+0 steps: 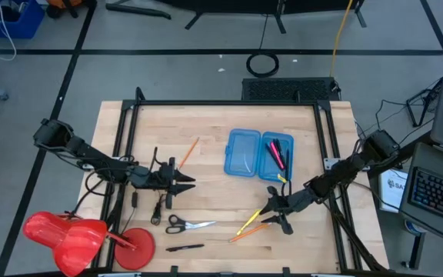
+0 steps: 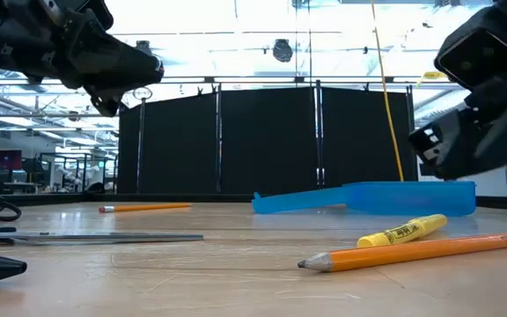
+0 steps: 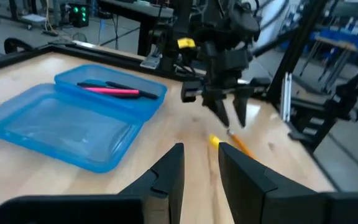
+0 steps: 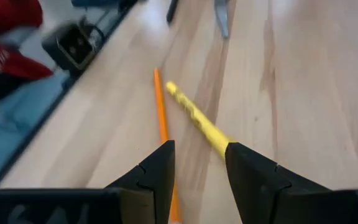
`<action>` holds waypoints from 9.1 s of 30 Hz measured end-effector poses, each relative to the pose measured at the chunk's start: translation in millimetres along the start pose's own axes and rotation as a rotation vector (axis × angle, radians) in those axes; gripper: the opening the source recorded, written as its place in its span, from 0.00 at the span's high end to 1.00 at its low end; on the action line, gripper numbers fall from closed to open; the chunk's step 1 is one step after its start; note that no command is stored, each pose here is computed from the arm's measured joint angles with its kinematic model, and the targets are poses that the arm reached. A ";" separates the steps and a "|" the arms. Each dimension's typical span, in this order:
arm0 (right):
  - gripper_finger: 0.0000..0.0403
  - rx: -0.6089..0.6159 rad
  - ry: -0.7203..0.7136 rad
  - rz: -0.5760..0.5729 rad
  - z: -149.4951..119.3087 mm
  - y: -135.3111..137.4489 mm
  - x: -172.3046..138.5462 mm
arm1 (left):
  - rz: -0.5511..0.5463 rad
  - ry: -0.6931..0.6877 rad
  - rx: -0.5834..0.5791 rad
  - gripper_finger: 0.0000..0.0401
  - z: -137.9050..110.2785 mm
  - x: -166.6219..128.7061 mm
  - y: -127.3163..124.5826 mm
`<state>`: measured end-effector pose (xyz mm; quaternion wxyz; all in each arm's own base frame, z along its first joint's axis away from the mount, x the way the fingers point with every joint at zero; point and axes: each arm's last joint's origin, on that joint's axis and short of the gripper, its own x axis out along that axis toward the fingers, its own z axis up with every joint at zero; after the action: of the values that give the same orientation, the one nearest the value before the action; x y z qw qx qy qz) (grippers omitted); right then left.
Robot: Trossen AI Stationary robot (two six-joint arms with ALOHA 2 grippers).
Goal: Pick & place school supplies into a supply box
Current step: Put the yellow pen into the blue supply box, then put the orange pencil into the blue supply box
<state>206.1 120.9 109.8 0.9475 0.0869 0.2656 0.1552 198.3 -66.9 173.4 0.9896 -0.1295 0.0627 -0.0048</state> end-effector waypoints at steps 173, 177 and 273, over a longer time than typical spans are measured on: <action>0.62 0.382 -0.263 -1.154 -22.6 -62.0 -12.3 | 0.403 -0.085 -0.133 0.74 -17.3 4.2 6.9; 0.63 0.280 -0.254 -1.104 -14.1 -56.6 -6.3 | 0.403 -0.084 -0.132 0.74 -17.3 4.3 6.9; 0.97 -0.176 0.050 -0.007 -60.2 2.9 51.4 | 0.262 0.019 -0.178 0.74 -28.5 -0.2 -7.7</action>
<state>215.1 146.1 35.2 0.9451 -0.0017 0.2748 0.1768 194.6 -81.7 148.1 0.9657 -0.2072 0.0885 0.1288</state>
